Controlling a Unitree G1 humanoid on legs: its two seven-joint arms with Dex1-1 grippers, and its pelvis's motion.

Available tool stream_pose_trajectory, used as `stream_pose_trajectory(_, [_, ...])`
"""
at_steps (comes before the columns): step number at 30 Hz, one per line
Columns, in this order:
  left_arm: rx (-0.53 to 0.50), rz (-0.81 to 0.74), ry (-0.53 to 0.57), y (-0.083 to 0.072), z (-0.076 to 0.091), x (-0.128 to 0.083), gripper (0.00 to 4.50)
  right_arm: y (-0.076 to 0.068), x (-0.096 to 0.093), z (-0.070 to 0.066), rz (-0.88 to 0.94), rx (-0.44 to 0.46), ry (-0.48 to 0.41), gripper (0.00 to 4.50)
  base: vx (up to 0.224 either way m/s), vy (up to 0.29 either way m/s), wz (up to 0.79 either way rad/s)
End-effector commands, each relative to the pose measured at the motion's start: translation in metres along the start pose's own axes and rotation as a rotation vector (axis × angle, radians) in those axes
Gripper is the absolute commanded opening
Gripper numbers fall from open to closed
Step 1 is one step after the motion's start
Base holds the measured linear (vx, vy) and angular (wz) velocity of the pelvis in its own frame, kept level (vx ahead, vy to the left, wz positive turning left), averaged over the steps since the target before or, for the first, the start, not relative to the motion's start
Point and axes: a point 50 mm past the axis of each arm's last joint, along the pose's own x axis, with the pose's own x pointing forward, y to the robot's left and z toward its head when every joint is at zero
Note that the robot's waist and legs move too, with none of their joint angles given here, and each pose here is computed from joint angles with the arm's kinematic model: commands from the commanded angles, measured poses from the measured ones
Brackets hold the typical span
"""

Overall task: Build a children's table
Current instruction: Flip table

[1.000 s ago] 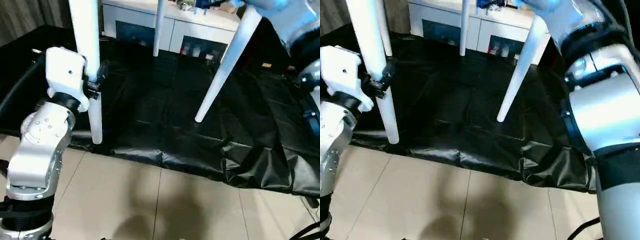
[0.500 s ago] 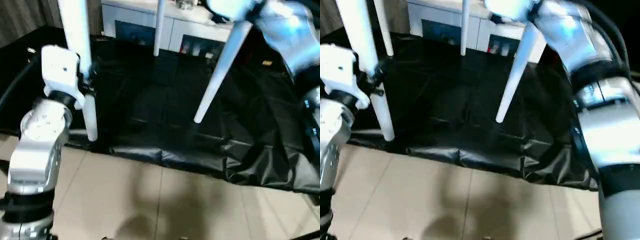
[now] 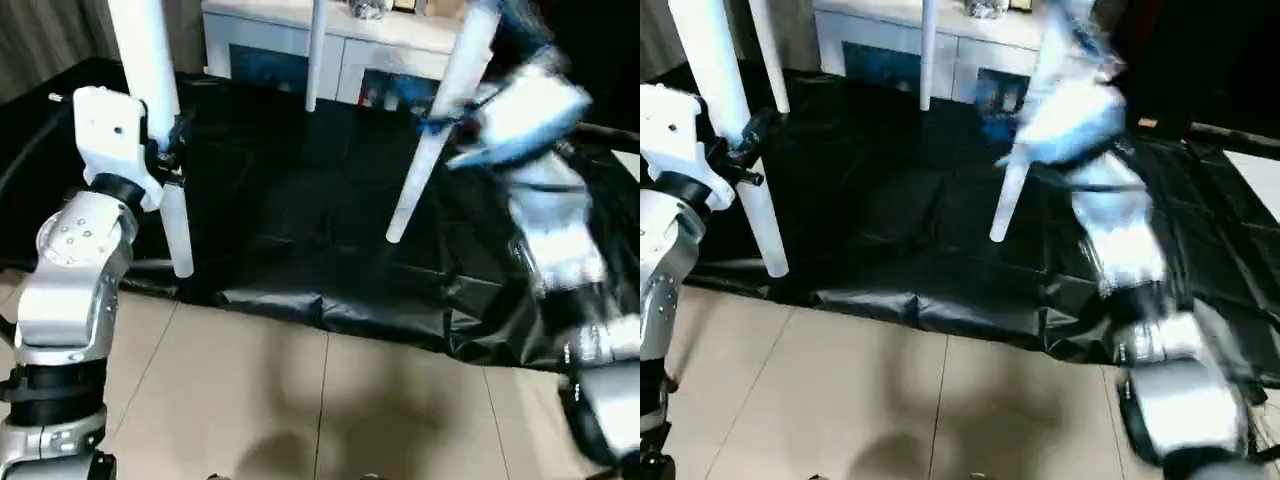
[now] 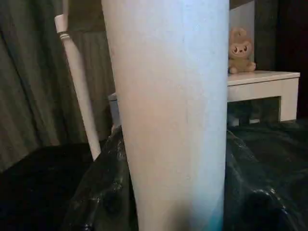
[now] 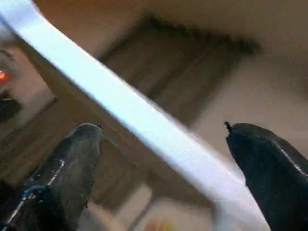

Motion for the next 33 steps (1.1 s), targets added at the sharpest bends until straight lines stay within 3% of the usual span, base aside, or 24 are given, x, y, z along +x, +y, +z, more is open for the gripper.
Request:
stream_pose_trajectory(1, [0.015,-0.046,0.061,-0.004,-0.013,0.0,1.9,-0.002,-0.023,-0.011,-0.018,0.15,0.111,4.5,0.0,0.0,0.0])
stream_pose_trajectory(2, [0.015,-0.046,0.061,-0.004,-0.013,0.0,1.9,-0.002,-0.024,-0.011,-0.019,0.152,0.113,4.5,0.0,0.0,0.0])
stream_pose_trajectory(3, [0.016,-0.048,0.058,-0.004,-0.013,0.0,1.9,-0.009,-0.044,-0.017,-0.076,0.198,0.185,4.5,0.0,0.0,0.0])
stream_pose_trajectory(6, [0.014,-0.054,0.059,-0.003,-0.014,0.0,1.9,-0.021,-0.063,-0.026,-0.173,0.201,0.283,4.5,0.0,0.0,0.0])
stream_pose_trajectory(7, [0.016,-0.067,0.062,-0.004,-0.016,0.0,1.9,-0.024,-0.067,-0.033,-0.193,0.19,0.354,4.5,0.0,0.0,0.0])
stream_pose_trajectory(10, [0.015,-0.079,0.066,-0.005,-0.017,-0.001,1.9,-0.024,-0.069,-0.042,-0.187,0.207,0.441,4.5,0.0,0.0,0.0])
stream_pose_trajectory(13, [0.004,-0.116,0.069,-0.007,-0.019,-0.001,1.9,-0.017,-0.061,-0.063,-0.107,0.331,0.566,4.5,0.0,0.0,0.0])
stream_pose_trajectory(14, [-0.007,-0.136,0.073,-0.008,-0.02,-0.001,1.9,-0.011,-0.056,-0.074,-0.022,0.441,0.621,4.5,0.0,0.0,0.0])
stream_pose_trajectory(16, [-0.019,-0.153,0.076,-0.008,-0.021,-0.001,1.9,-0.007,-0.052,-0.079,0.049,0.497,0.638,4.5,0.0,0.0,0.0])
stream_pose_trajectory(23, [-0.051,-0.214,0.102,-0.007,-0.028,-0.004,1.9,-0.006,-0.035,-0.095,0.092,0.494,0.765,4.5,0.0,0.0,0.0])
stream_pose_trajectory(29, [-0.039,-0.227,0.122,-0.006,-0.029,-0.007,1.9,-0.009,-0.019,-0.101,0.001,0.474,0.831,4.5,0.0,0.0,0.0])
stream_pose_trajectory(33, [-0.036,-0.227,0.129,-0.006,-0.03,-0.009,1.9,-0.005,-0.019,-0.102,0.017,0.517,0.827,4.5,0.0,0.0,0.0])
